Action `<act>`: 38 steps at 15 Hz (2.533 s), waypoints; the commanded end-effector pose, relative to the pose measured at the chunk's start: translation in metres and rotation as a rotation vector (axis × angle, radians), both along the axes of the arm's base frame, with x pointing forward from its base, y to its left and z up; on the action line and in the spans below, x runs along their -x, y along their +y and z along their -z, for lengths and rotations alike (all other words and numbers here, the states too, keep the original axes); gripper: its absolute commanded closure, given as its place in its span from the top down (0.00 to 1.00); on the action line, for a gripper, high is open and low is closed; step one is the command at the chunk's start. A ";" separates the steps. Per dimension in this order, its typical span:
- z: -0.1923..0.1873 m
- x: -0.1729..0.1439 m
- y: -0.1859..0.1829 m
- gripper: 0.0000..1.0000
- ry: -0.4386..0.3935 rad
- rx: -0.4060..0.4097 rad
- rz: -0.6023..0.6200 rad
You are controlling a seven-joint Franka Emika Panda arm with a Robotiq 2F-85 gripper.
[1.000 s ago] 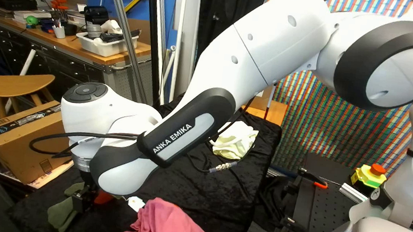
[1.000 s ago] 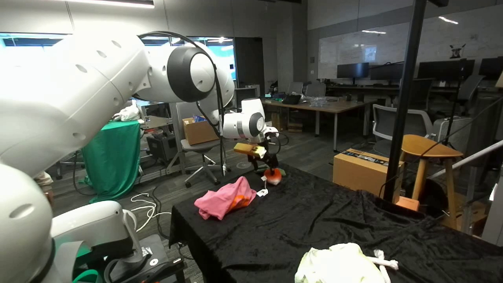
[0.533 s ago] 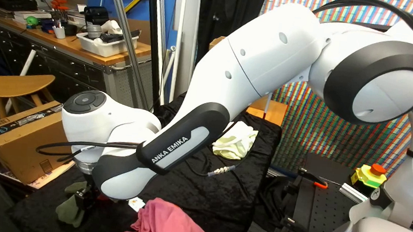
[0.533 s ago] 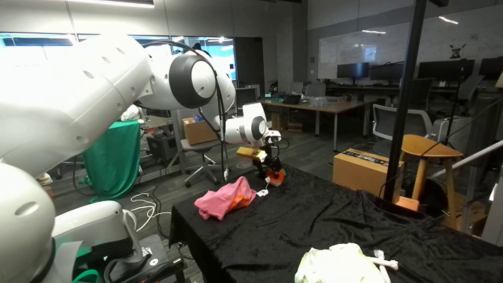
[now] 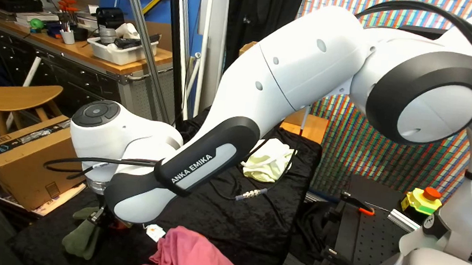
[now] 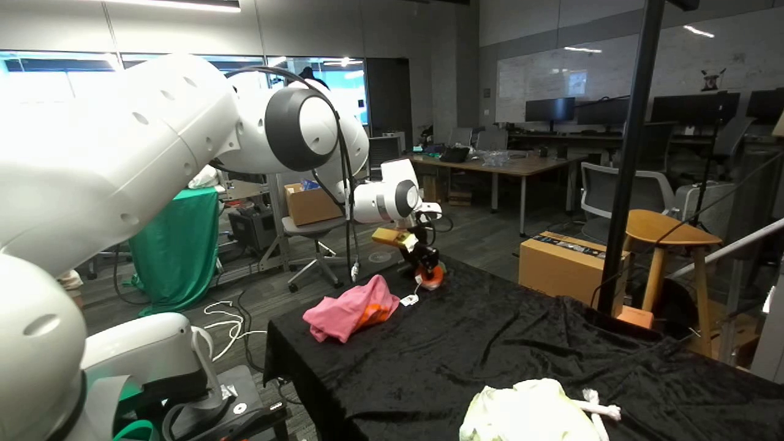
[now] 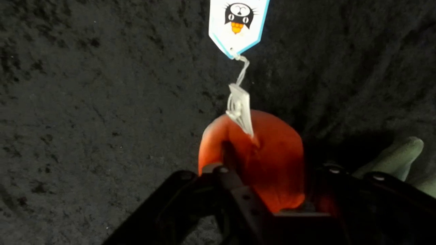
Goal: Gather all the objects on the table and put them in one place
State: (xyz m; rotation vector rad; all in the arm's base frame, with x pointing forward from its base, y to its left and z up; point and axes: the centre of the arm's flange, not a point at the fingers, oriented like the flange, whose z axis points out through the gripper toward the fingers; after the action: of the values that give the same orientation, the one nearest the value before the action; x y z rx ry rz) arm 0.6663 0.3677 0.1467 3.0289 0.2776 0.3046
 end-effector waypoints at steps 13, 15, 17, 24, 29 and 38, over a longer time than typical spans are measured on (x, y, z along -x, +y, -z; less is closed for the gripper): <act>-0.091 -0.010 -0.123 0.09 -0.041 -0.029 0.091; -0.106 -0.010 -0.162 0.09 -0.055 -0.023 0.160; -0.116 -0.007 -0.200 0.08 -0.057 -0.011 0.229; -0.109 0.020 -0.305 0.08 0.044 0.050 0.467; -0.099 0.058 -0.348 0.08 0.162 0.058 0.550; -0.089 0.105 -0.399 0.08 0.287 0.079 0.786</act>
State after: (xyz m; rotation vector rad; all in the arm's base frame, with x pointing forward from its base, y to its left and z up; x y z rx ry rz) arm 0.5789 -0.0249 0.2299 2.8316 -0.7492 -0.1378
